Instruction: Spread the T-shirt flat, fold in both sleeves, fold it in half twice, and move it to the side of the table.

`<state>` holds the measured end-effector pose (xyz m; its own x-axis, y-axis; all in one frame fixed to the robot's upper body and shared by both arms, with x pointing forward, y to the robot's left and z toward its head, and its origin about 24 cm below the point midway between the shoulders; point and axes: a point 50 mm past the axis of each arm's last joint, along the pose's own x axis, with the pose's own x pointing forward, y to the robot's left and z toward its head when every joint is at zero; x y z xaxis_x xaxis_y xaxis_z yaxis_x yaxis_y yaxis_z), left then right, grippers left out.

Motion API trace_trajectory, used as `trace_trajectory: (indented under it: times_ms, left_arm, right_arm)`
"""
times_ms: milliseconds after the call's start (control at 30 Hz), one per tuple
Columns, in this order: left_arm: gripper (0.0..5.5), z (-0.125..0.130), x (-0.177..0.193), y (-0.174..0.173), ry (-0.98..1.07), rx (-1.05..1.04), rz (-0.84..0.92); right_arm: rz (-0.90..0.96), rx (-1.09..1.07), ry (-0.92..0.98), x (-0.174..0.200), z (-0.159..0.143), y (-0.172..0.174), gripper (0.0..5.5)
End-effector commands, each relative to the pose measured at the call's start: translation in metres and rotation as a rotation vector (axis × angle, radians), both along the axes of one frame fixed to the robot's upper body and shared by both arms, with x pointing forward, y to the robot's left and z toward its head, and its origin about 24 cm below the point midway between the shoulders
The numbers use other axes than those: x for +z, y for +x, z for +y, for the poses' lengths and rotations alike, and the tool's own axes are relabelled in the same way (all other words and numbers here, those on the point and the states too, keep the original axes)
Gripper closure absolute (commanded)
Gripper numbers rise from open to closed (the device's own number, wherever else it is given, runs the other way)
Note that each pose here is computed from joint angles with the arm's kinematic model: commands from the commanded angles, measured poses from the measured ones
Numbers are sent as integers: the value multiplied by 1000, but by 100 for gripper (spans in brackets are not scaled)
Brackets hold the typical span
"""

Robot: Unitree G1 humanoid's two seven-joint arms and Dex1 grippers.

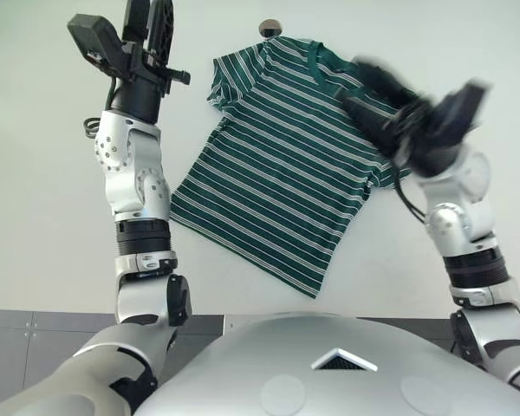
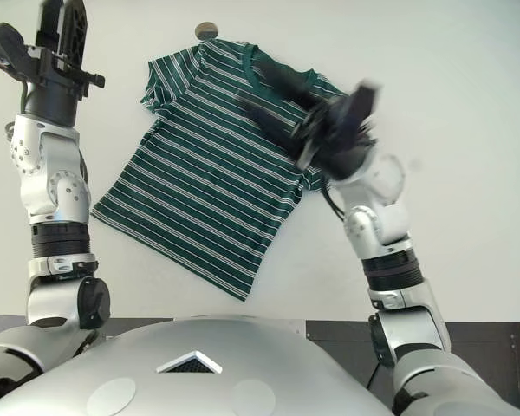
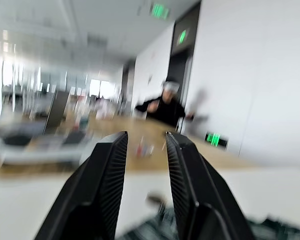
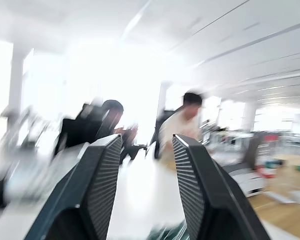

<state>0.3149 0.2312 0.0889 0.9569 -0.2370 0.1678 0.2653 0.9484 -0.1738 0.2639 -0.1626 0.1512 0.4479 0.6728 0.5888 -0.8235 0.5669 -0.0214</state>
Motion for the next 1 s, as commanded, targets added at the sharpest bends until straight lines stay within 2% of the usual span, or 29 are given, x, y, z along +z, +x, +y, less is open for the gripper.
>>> trace_trajectory:
  times_ms: [33,167,400,667,800,933,1000]
  left_arm:
    - [410,13,-3,9,62,-4,83]
    - [410,23,-6,13,51,-12,136]
    - [410,18,-21,17,82,-112,301]
    - [297,17,-23,19,105,-168,352]
    - [297,14,-8,20,35,-186,250]
    - [297,8,39,12,103,-48,-187]
    - [297,-2,58,-5,180,42,-439]
  right_arm:
    - [-20,-79,-31,3,-9,8,361]
    - [-34,-81,-50,1,-6,6,361]
    - [-47,-110,-77,-1,-6,8,361]
    - [-67,-117,-167,-8,3,6,357]
    - [-131,-61,-320,-20,23,-8,357]
    - [-230,-39,-641,-51,45,-27,357]
    - [-273,5,-803,-70,54,-38,357]
